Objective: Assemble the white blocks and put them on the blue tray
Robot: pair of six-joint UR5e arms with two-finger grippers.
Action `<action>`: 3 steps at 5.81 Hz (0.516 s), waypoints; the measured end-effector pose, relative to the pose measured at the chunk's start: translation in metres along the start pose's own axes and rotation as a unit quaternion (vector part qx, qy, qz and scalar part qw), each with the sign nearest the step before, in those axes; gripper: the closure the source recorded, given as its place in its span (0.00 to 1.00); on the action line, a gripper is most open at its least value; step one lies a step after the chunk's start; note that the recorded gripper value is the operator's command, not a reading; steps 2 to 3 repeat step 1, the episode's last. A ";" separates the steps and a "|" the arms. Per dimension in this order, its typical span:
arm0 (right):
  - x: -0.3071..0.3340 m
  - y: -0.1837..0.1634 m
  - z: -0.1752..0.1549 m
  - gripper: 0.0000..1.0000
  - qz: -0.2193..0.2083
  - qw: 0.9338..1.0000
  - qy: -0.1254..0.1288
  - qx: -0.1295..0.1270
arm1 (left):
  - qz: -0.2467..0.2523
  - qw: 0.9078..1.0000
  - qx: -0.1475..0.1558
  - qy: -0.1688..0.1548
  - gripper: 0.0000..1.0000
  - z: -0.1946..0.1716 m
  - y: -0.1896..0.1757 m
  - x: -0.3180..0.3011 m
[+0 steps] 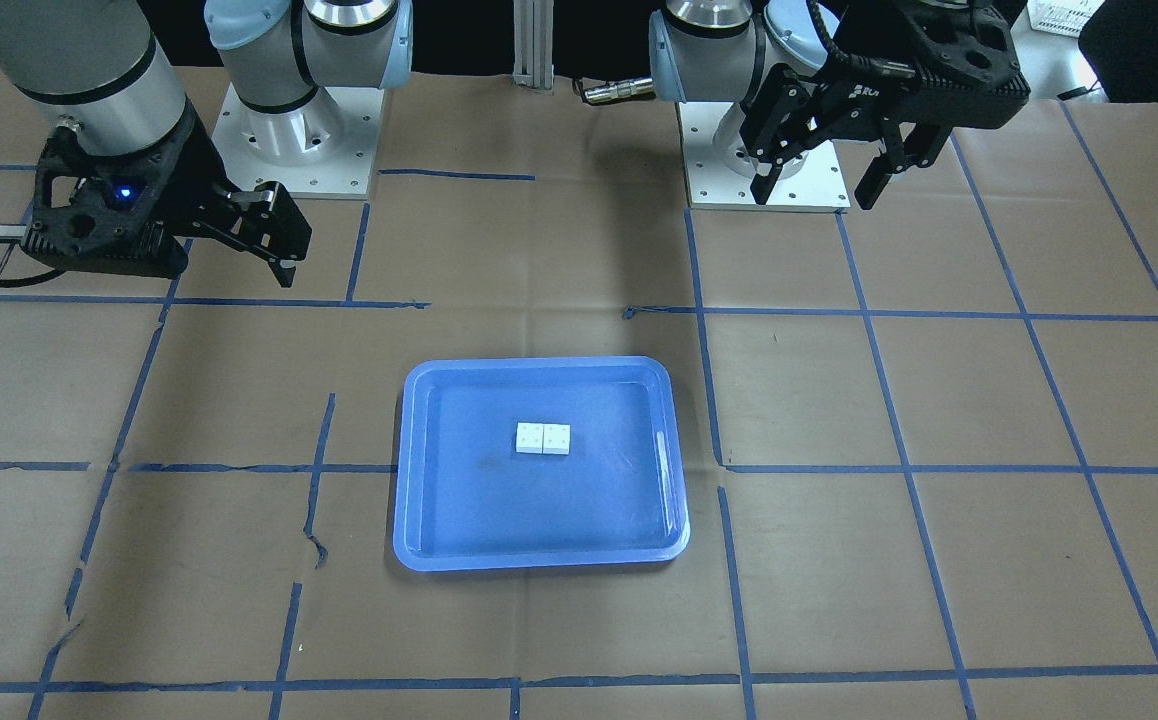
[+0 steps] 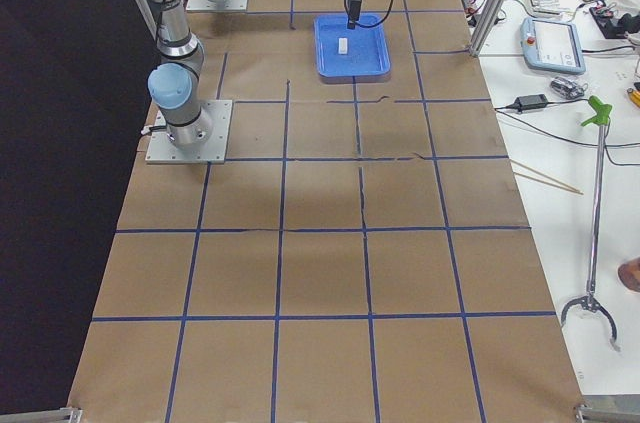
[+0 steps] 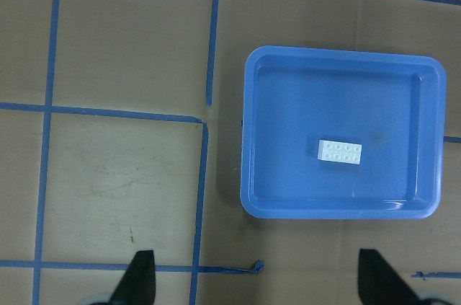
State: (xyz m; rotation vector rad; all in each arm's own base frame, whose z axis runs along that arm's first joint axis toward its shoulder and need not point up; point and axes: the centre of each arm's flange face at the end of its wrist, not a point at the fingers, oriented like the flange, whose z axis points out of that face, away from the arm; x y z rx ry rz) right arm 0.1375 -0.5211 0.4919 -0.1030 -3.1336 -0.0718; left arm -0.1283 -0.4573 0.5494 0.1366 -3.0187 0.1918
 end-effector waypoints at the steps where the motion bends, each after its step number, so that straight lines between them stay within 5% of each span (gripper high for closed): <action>1: 0.000 0.000 0.000 0.00 0.001 1.000 0.000 -0.001 | -0.001 1.000 -0.001 0.001 0.01 0.001 0.000 0.000; 3: 0.000 0.000 0.000 0.00 0.001 1.000 0.000 -0.001 | -0.001 1.000 -0.001 0.001 0.01 0.001 0.000 0.000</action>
